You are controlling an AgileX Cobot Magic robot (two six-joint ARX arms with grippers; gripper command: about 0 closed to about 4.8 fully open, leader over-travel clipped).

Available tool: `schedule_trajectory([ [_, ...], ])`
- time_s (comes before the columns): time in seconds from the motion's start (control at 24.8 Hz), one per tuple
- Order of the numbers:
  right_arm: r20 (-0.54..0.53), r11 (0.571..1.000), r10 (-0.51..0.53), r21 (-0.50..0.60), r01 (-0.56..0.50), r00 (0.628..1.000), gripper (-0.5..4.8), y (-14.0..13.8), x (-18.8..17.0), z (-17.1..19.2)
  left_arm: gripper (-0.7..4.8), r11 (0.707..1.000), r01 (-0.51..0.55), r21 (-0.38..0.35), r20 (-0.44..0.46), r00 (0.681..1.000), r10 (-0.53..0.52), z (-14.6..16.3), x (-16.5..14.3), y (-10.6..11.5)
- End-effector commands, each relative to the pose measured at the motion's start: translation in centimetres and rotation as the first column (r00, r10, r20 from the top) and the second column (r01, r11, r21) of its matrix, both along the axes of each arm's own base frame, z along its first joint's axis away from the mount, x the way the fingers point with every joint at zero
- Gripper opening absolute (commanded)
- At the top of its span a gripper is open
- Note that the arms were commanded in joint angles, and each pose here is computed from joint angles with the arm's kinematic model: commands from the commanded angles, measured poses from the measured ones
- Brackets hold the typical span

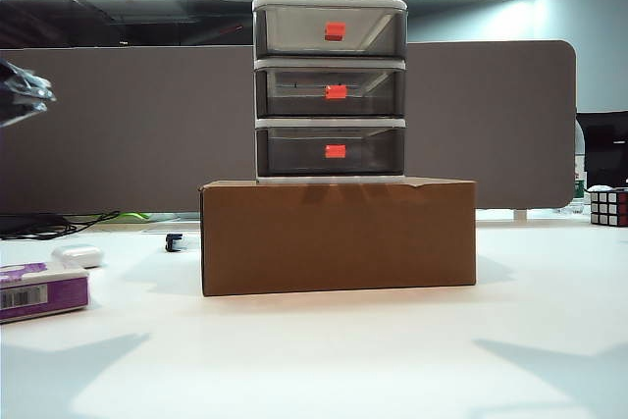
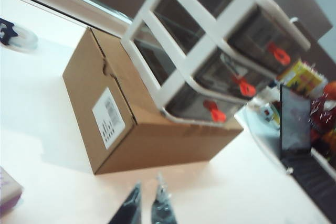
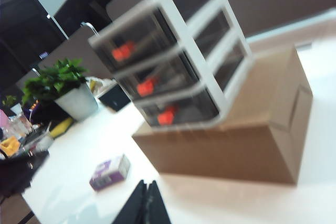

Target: Open the third layer of the drawer on the table, pick up a pack of napkins on the table and put it in, and finally close the drawer.

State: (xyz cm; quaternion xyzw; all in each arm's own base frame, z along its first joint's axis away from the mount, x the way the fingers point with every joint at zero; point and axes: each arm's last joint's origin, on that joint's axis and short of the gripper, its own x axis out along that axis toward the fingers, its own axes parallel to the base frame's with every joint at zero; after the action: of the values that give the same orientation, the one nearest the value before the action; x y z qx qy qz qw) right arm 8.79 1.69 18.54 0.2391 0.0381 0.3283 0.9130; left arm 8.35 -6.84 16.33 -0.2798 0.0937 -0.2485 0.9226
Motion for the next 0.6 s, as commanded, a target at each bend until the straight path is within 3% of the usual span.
schedule_trajectory([
  [0.04,0.052,1.0,-0.028,-0.003,0.029,0.998,-0.06,0.0,-0.2,1.1,0.26,0.999,-0.022,0.047,0.06,0.998,0.019,0.5,-0.3,-1.1],
  [0.16,0.038,1.0,-0.007,-0.004,0.007,0.999,-0.06,0.2,-0.3,1.1,0.26,0.995,-0.032,0.09,0.089,0.996,0.024,0.6,-0.4,-2.4],
  [0.32,0.01,0.999,-0.009,-0.038,0.01,1.0,-0.06,0.6,-0.2,0.9,0.27,0.977,-0.028,0.213,0.12,0.993,0.003,1.5,0.5,-4.7],
  [0.48,-0.034,0.986,-0.033,-0.165,0.027,0.999,-0.06,1.4,0.3,1.7,0.31,0.949,-0.029,0.315,0.137,0.99,-0.016,2.0,2.4,-7.7],
  [0.6,-0.058,0.969,-0.052,-0.245,0.036,0.997,-0.06,2.1,1.3,2.5,0.3,0.941,-0.034,0.337,0.127,0.992,-0.01,1.9,3.9,-10.0],
])
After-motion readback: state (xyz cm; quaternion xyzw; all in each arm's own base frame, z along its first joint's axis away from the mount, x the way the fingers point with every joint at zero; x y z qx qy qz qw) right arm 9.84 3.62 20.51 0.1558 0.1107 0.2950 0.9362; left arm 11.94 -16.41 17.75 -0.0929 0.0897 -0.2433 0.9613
